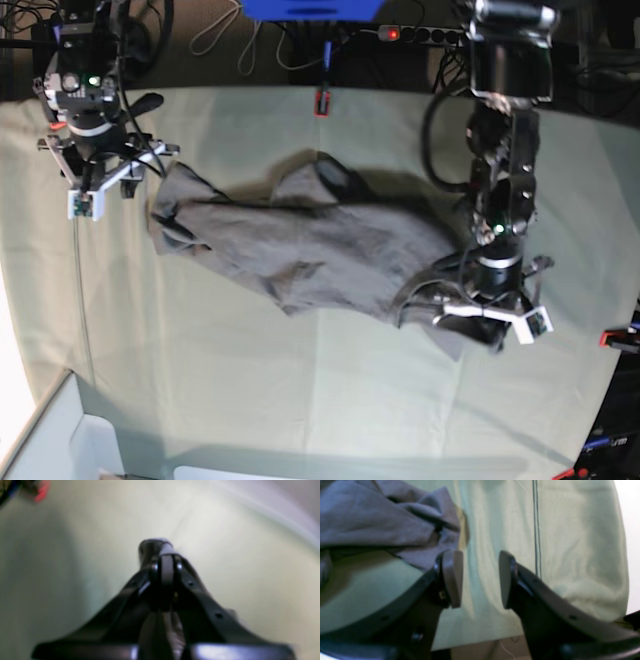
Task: Layout the t-shirt on the table in an organized manner, then fold the t-shirt properly
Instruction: 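Regrasp the t-shirt with the left gripper and lift it, shaking it out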
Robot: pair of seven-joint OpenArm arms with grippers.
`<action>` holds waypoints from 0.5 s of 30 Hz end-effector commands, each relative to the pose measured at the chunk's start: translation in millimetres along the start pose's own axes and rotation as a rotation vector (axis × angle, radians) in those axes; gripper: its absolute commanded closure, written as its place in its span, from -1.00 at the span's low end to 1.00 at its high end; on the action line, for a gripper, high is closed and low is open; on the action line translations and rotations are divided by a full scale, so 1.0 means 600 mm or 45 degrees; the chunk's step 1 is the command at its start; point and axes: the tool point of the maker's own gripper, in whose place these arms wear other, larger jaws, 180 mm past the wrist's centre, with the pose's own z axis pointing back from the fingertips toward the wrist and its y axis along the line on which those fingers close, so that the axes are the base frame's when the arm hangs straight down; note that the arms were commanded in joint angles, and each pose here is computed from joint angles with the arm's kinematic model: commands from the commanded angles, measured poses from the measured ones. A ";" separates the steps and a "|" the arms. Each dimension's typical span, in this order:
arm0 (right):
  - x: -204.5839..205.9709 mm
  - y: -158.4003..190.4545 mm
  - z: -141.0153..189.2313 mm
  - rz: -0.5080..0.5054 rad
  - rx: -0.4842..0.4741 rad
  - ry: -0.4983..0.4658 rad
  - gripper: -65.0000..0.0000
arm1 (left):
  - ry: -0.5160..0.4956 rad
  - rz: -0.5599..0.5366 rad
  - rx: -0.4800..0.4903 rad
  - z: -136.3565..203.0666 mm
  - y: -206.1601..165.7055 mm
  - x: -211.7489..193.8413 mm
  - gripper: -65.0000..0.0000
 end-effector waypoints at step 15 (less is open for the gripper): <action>0.014 -0.174 0.030 -0.092 -0.346 -0.056 0.25 | -0.460 -0.193 -0.743 0.208 -0.375 0.139 1.00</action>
